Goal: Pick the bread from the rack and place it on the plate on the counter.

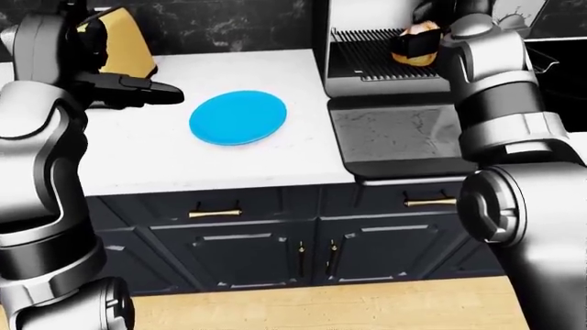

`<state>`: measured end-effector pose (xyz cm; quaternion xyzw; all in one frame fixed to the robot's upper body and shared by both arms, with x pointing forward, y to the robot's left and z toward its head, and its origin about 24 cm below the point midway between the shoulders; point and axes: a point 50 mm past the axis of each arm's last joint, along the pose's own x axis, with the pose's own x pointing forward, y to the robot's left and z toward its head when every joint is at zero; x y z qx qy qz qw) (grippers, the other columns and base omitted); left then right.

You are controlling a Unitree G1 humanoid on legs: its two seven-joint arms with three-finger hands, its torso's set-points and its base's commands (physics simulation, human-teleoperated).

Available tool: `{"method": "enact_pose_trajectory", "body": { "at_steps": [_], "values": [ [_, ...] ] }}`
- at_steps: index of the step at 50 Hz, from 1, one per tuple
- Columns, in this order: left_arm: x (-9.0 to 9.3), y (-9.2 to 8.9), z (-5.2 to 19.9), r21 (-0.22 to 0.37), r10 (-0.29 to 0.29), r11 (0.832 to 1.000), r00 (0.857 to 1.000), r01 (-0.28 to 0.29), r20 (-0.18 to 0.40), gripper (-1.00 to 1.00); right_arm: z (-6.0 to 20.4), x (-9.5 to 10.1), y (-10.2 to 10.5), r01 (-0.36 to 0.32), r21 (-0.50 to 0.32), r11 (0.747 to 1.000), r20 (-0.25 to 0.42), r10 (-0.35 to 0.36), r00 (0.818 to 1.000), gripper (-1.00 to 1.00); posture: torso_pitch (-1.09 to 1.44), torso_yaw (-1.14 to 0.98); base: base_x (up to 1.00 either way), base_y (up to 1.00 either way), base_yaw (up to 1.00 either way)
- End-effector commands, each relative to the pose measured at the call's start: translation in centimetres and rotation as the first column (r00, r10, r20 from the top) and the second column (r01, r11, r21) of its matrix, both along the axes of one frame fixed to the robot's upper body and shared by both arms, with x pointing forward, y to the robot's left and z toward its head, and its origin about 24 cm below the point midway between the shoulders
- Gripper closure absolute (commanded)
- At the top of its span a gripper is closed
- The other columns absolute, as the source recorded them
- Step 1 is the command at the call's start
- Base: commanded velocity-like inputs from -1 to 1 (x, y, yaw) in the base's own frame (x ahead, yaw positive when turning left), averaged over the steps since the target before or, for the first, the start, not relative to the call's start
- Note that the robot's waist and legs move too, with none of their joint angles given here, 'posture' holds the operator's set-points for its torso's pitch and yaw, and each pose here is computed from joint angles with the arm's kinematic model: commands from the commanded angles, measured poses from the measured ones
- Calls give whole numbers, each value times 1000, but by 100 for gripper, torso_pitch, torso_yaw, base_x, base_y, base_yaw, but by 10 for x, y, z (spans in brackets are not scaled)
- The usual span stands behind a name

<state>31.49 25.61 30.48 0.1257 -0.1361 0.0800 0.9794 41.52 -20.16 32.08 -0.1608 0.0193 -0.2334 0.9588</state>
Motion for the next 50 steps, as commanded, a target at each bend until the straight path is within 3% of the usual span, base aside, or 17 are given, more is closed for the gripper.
{"method": "enact_pose_trajectory", "body": {
  "at_steps": [1, 16, 21, 24, 25, 31, 39, 43, 50],
  "values": [
    [-8, 0, 19, 19, 7, 1000, 996, -9, 93, -100, 34, -8, 4, -15, -22, 1000, 116, 18, 993, 100, 0, 0, 0, 0, 0],
    [-7, -2, 22, 24, -7, 1000, 995, 5, 102, -100, 59, -23, 22, -94, -49, 994, 166, 101, 981, 100, 0, 0, 0, 0, 0],
    [-6, -4, 26, 14, -19, 1000, 993, 18, 114, -100, 73, -31, 36, -147, -60, 987, 197, 156, 968, 100, 0, 0, 0, 0, 0],
    [-5, -5, 24, -19, -38, 999, 994, 40, 101, -100, 83, -38, 47, -194, -66, 979, 218, 204, 954, 100, 0, 1, 0, 0, 0],
    [-5, -5, 24, 3, -32, 999, 995, 32, 99, -100, 86, -41, 51, -215, -73, 974, 228, 226, 947, 100, 0, 1, 0, 0, 0],
    [-6, -3, 21, -6, -30, 1000, 995, 30, 94, -100, 95, -56, 67, -277, -83, 957, 245, 289, 925, 100, 0, 4, 0, 0, 0],
    [-12, -1, 21, -9, -20, 1000, 995, 21, 98, -100, 105, -69, 86, -344, -106, 933, 277, 360, 891, 100, 0, 8, 0, 0, 0],
    [-13, 1, 19, -11, -17, 1000, 995, 18, 97, -100, 114, -79, 99, -383, -125, 915, 299, 403, 865, 100, 0, 10, 0, 0, 0],
    [-15, -1, 26, -7, -18, 1000, 995, 19, 102, -100, 120, -91, 106, -414, -150, 898, 313, 440, 842, 100, 0, 14, 0, 0, 0]
  ]
}}
